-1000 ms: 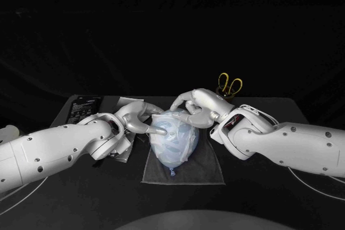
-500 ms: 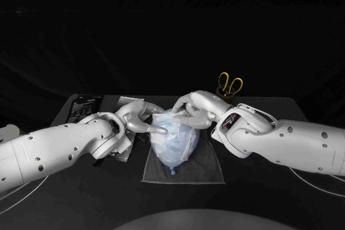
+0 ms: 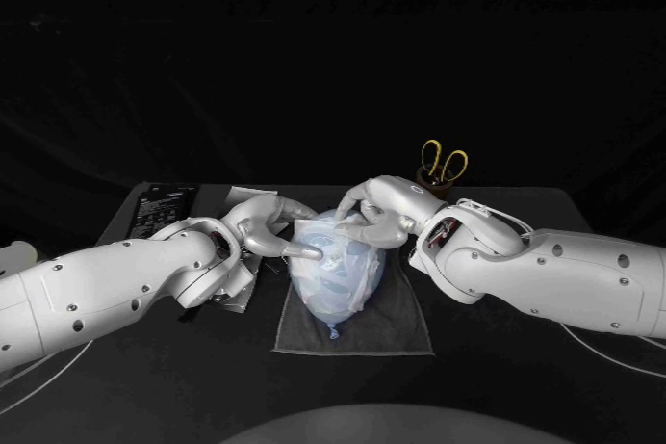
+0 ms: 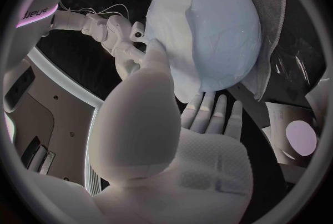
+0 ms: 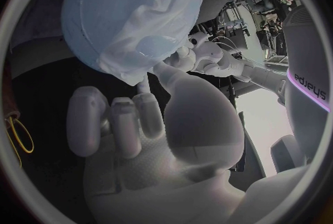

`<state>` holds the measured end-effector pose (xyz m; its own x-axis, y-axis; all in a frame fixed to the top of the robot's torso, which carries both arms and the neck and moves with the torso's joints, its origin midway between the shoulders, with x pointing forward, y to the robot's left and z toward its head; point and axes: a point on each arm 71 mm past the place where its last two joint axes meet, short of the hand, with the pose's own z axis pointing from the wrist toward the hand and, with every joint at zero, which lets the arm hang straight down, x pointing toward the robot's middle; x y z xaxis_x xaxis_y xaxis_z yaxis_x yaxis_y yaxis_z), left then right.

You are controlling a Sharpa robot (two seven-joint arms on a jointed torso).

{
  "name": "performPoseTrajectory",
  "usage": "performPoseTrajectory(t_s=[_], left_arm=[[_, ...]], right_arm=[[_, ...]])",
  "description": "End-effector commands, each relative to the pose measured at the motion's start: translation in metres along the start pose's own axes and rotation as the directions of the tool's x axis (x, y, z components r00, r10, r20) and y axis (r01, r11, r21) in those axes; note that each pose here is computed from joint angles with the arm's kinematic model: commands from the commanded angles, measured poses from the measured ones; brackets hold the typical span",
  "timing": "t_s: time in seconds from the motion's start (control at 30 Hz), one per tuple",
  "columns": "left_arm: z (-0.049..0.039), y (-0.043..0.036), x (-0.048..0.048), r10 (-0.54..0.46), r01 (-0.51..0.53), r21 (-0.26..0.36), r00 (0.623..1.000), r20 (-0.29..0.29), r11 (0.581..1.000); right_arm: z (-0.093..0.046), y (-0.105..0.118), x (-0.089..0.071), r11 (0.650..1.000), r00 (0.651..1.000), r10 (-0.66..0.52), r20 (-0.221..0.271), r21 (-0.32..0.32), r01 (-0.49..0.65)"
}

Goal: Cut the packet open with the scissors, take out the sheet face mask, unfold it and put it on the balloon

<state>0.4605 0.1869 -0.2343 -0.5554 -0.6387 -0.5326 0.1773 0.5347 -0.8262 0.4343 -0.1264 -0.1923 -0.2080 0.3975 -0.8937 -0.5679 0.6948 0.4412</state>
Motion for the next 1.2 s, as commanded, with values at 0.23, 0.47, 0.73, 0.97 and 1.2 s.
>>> performPoseTrajectory(t_s=[0.23, 0.47, 0.73, 0.97, 1.2], left_arm=[[0.0, -0.0003, 0.0049, -0.005, 0.005, -0.004, 1.0, -0.021, 1.0], [0.0, -0.0004, 0.005, -0.006, 0.006, -0.004, 1.0, -0.021, 1.0], [0.0001, -0.0007, 0.0053, -0.006, 0.006, -0.003, 1.0, -0.022, 1.0], [0.0001, -0.0012, 0.0058, -0.01, 0.01, -0.003, 1.0, -0.023, 1.0], [-0.0002, -0.0017, 0.0062, -0.013, 0.013, -0.002, 1.0, -0.024, 1.0]], right_arm=[[0.001, -0.001, 0.002, 1.0, 1.0, -0.01, -0.017, 0.006, 0.01], [0.001, 0.0, 0.001, 1.0, 1.0, -0.01, 0.002, -0.005, 0.01], [0.002, 0.001, -0.003, 1.0, 0.998, -0.017, 0.055, -0.013, 0.017], [0.004, 0.0, -0.007, 0.999, 0.992, -0.037, 0.117, -0.009, 0.038], [0.006, -0.002, -0.009, 0.999, 0.987, -0.053, 0.152, 0.0, 0.054]])
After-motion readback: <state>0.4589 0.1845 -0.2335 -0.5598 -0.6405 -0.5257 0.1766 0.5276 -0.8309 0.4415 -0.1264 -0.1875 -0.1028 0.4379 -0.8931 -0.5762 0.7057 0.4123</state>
